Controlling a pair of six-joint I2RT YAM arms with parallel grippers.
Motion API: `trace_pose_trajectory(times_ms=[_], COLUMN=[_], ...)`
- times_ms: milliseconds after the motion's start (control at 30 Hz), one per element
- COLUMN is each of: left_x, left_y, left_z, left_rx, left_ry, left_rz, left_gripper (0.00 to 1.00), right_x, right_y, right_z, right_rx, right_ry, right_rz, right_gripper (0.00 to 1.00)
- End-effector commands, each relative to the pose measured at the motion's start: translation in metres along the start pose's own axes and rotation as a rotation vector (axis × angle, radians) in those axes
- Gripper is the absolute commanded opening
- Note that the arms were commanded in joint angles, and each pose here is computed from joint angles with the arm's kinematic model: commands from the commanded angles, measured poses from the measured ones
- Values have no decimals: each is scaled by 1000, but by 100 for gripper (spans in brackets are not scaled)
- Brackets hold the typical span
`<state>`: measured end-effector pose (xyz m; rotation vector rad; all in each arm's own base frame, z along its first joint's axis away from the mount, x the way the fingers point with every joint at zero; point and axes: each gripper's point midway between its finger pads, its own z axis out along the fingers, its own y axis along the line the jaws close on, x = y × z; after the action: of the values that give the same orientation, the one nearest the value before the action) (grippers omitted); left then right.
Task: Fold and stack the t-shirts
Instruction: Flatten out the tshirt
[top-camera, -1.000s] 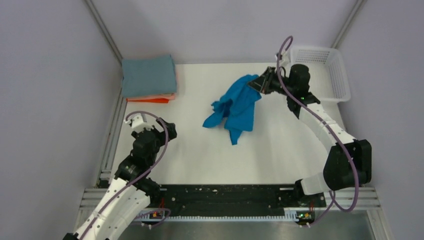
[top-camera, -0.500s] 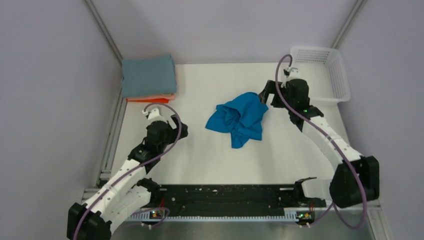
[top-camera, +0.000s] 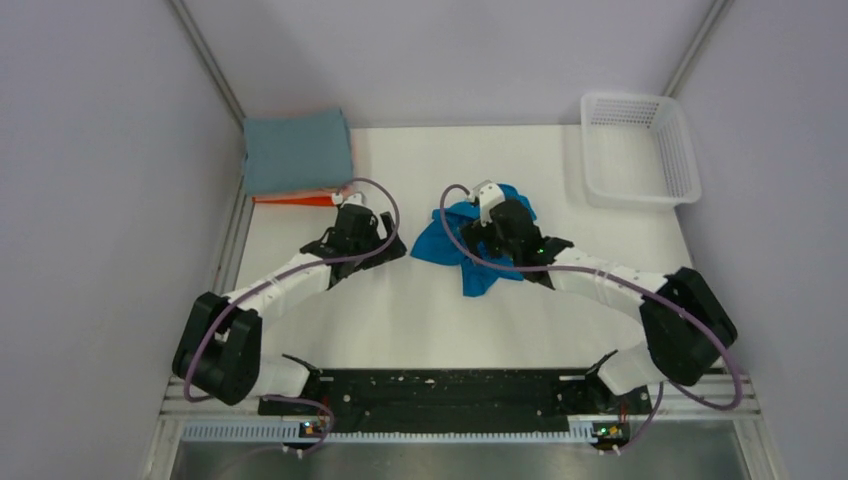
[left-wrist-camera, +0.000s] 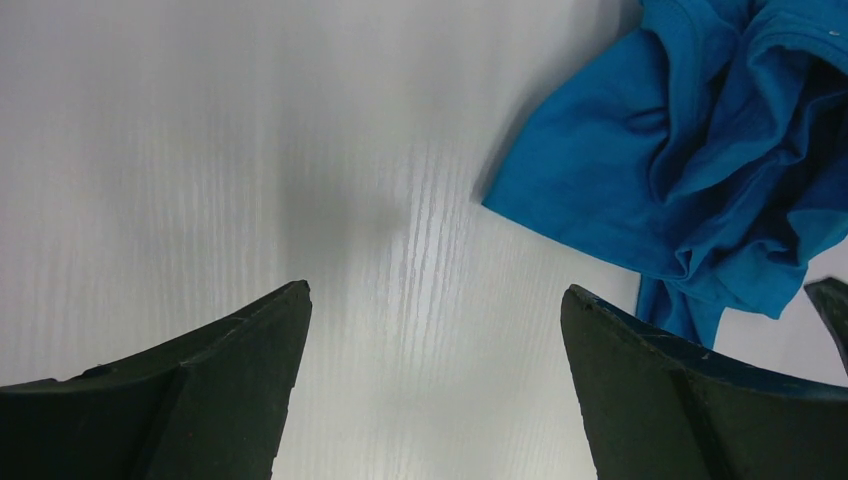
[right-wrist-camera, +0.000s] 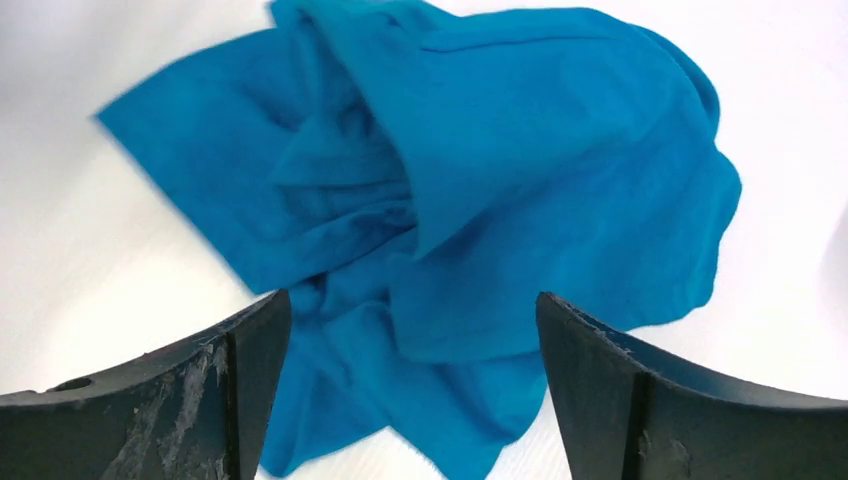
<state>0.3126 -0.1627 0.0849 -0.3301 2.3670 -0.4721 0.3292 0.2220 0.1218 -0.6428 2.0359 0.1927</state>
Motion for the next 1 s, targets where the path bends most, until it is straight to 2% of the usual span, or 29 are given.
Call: trace_pose_trajectory(times_ms=[0, 67, 167, 233, 267, 467, 633, 800, 967], left_x=[-8, -5, -2, -1, -1, 7, 12, 26, 47], left_y=[-16, -16, -12, -11, -12, -28, -42, -50, -43], left_z=[8, 13, 21, 25, 28, 46, 63, 82, 93], left_rx=[45, 36, 8, -5, -8, 40, 63, -15, -149], left_ry=[15, 33, 55, 71, 79, 156, 193, 244, 277], left_rz=[-3, -1, 3, 6, 7, 10, 38, 96, 176], left_gripper=[99, 99, 99, 99, 99, 95, 91, 80, 64], right_x=[-33, -31, -32, -39, -43, -47, -30, -23, -21], right_y=[-33, -36, -38, -42, -47, -84, -104, -104, -105], right_z=[26, 37, 40, 32, 26, -20, -52, -65, -63], right_rx=[214, 245, 272, 291, 311, 414, 404, 379, 381], right_ry=[-56, -33, -44, -82, -105, -157, -180, -206, -196], right_rz=[-34, -33, 15, 43, 59, 183, 264, 293, 297], right_gripper=[84, 72, 44, 12, 0, 0, 0, 0, 0])
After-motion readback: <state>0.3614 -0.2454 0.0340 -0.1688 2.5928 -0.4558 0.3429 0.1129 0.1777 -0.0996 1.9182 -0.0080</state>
